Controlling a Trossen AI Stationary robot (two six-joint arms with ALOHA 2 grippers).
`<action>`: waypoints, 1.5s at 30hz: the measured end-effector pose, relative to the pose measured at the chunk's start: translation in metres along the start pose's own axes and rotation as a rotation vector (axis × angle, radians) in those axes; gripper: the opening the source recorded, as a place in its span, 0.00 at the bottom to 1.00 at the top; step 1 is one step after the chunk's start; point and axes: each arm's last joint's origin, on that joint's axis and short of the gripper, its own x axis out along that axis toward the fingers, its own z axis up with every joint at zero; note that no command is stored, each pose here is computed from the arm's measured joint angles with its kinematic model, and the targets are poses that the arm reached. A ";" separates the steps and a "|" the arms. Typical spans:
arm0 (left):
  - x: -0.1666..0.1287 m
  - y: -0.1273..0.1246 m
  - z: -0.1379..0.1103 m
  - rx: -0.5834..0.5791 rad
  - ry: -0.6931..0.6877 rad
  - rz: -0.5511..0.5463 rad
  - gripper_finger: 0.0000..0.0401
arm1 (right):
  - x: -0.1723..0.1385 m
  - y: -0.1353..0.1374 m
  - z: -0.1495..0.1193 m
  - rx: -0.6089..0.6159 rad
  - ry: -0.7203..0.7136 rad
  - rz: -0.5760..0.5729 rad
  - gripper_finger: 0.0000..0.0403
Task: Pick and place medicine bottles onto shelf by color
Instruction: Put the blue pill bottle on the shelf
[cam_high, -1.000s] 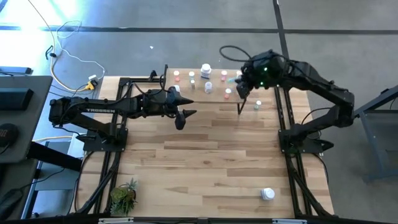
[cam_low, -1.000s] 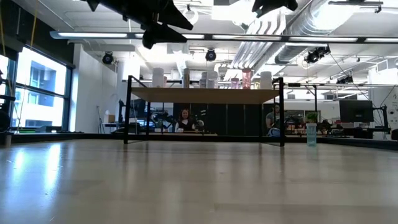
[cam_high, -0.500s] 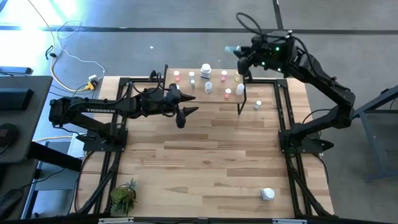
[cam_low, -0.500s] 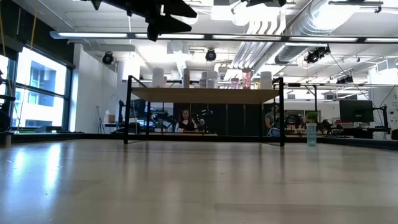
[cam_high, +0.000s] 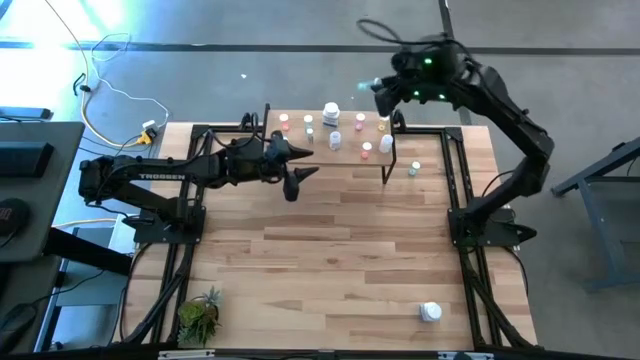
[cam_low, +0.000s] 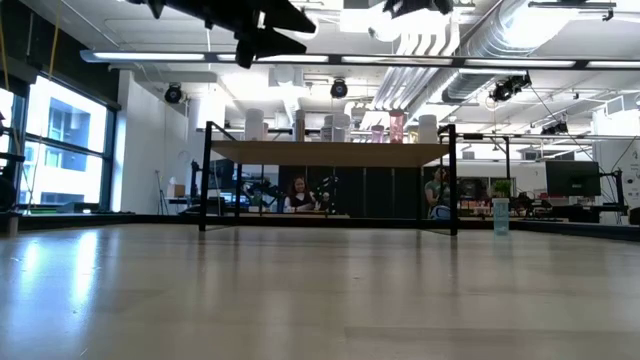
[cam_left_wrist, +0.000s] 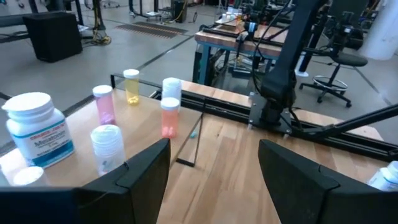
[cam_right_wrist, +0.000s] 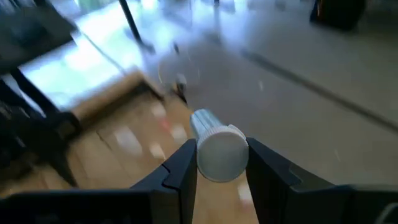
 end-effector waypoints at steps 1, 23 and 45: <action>0.000 0.000 0.000 -0.001 0.000 0.002 0.58 | 0.004 -0.001 -0.002 -0.002 0.052 -0.012 0.26; 0.000 0.001 -0.002 0.001 0.024 0.005 0.58 | 0.098 -0.029 -0.054 0.013 0.681 -0.172 0.26; 0.000 0.001 -0.002 -0.001 0.025 0.005 0.58 | 0.123 -0.027 -0.084 0.026 0.815 -0.182 0.26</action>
